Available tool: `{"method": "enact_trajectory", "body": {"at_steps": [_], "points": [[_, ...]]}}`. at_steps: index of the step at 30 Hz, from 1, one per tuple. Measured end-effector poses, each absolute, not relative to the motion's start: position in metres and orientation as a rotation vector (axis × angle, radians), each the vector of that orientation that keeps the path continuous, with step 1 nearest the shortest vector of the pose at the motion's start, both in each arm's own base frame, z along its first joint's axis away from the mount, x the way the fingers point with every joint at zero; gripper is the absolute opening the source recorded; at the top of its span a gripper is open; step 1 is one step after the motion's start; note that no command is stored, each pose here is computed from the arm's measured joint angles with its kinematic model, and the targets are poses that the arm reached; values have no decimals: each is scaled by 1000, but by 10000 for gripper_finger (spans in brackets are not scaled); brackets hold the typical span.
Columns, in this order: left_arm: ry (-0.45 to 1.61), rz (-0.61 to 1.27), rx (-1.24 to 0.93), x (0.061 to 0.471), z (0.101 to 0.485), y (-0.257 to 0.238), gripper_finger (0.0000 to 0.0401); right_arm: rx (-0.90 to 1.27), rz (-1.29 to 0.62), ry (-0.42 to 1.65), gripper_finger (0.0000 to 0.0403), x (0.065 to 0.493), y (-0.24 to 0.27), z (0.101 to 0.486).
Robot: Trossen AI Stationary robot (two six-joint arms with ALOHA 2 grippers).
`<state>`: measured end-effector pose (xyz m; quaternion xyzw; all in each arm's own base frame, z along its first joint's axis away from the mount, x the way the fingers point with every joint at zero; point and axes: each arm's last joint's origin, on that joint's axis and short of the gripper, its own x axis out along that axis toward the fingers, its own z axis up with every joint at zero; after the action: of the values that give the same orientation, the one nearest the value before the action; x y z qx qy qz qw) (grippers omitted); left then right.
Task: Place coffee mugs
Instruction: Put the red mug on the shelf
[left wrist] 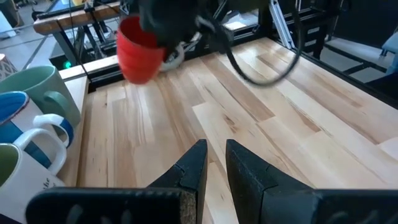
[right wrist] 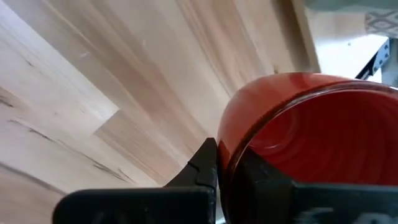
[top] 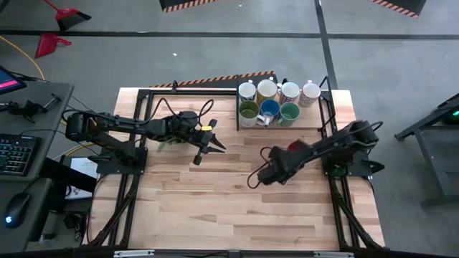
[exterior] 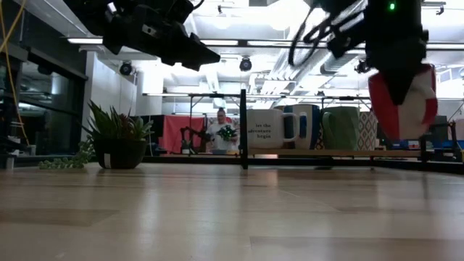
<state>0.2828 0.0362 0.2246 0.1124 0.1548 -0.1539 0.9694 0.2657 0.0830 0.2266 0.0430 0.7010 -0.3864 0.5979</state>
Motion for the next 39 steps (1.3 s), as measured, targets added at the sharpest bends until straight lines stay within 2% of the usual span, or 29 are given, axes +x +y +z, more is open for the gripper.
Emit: {"method": "enact_trajectory", "body": {"at_steps": [9,14,27,39], "points": [[329,-313,222,282,223,36,51,252,-826,1467,1,234,41,288],[330,-314,222,282,223,36,51,309,-811,1418,0,219,12,308],[363,-319,211,281,220,36,51,439,-760,1467,0,207,-66,314],[392,-332,186,280,217,35,51,534,-754,1475,0,195,-91,315]]}}
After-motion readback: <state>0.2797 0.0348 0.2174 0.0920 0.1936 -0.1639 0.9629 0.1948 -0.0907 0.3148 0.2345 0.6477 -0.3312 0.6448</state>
